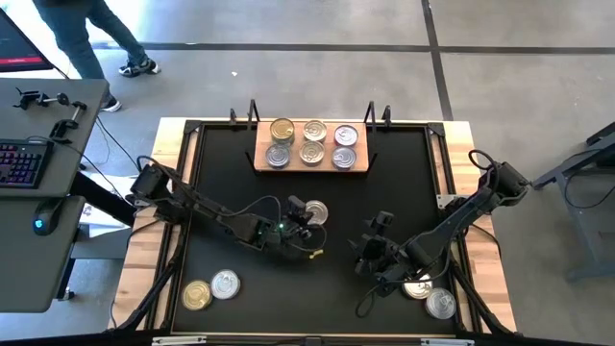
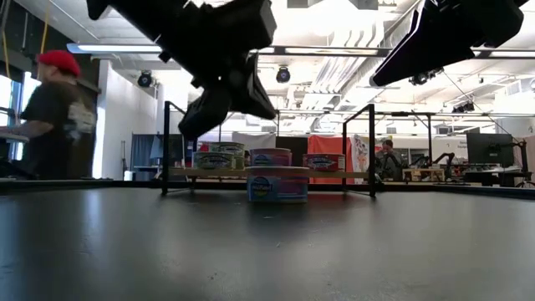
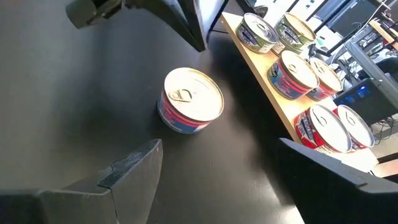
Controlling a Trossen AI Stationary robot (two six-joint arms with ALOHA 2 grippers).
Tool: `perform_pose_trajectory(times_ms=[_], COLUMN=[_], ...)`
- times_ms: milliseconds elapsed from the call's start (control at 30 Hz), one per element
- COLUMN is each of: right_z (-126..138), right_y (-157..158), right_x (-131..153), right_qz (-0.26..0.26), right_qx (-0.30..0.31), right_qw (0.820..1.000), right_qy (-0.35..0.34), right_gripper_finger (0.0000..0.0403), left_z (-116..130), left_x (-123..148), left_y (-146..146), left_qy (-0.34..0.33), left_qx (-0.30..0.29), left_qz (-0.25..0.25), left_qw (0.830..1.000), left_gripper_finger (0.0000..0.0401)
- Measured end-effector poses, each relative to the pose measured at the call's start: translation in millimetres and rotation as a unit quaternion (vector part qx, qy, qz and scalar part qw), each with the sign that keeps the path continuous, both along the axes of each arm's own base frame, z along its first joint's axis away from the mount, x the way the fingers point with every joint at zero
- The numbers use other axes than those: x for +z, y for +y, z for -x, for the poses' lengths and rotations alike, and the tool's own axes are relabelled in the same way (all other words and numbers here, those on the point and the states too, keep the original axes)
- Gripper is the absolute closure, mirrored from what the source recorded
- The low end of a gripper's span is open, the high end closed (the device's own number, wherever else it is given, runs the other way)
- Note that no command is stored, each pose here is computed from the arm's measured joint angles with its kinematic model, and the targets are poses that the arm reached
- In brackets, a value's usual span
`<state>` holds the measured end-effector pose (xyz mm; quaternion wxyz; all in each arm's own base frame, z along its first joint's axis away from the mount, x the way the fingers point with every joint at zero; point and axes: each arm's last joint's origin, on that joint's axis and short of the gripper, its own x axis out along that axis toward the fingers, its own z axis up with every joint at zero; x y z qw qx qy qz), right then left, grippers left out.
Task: Stack canned seafood by type on shelf
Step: Stack the blue-pink tuna can on top of other blue-pink tuna can on the shelf
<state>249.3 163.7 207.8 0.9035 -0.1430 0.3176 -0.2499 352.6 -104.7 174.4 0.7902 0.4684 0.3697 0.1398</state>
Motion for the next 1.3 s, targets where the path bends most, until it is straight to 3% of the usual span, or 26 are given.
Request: perform_pose_trajectory(times_ms=[133,267,567,733,900,1033,1300], right_z=[0.1,0.2,0.2,0.1,0.1,0.1,0.3], right_y=[-0.1,-0.1,-0.1,-0.1,0.0,0.0,0.2], right_x=[-0.1,-0.1,-0.1,-0.1,-0.1,-0.1,-0.1], right_qz=[0.0,0.0,0.0,0.0,0.0,0.0,0.0], right_qx=[0.0,0.0,0.0,0.0,0.0,0.0,0.001], right_qw=[1.0,1.0,1.0,1.0,1.0,1.0,1.0], right_qy=[0.001,0.001,0.001,0.001,0.001,0.001,0.001], right_gripper_finger=[0.0096,0.0096,0.0096,0.0096,0.0096,0.0096,0.0096], left_z=[0.8,1.5,-2.2,-7.8,-11.2,-10.5,-5.2], left_x=[-0.6,-7.3,-19.2,-38.2,-52.1,-52.9,-46.6], left_y=[0.9,8.1,27.8,39.3,40.4,37.6,19.7], left_qy=[0.004,0.051,0.11,0.141,0.143,0.138,0.127], left_qx=[-0.02,-0.051,-0.075,-0.065,-0.027,-0.014,-0.026], left_qz=[0.07,0.146,0.174,0.14,0.063,0.041,0.004], left_qw=[0.997,0.987,0.976,0.978,0.987,0.99,0.992], left_gripper_finger=[0.0401,0.0381,0.0275,0.0269,0.0327,0.0388,0.0399])
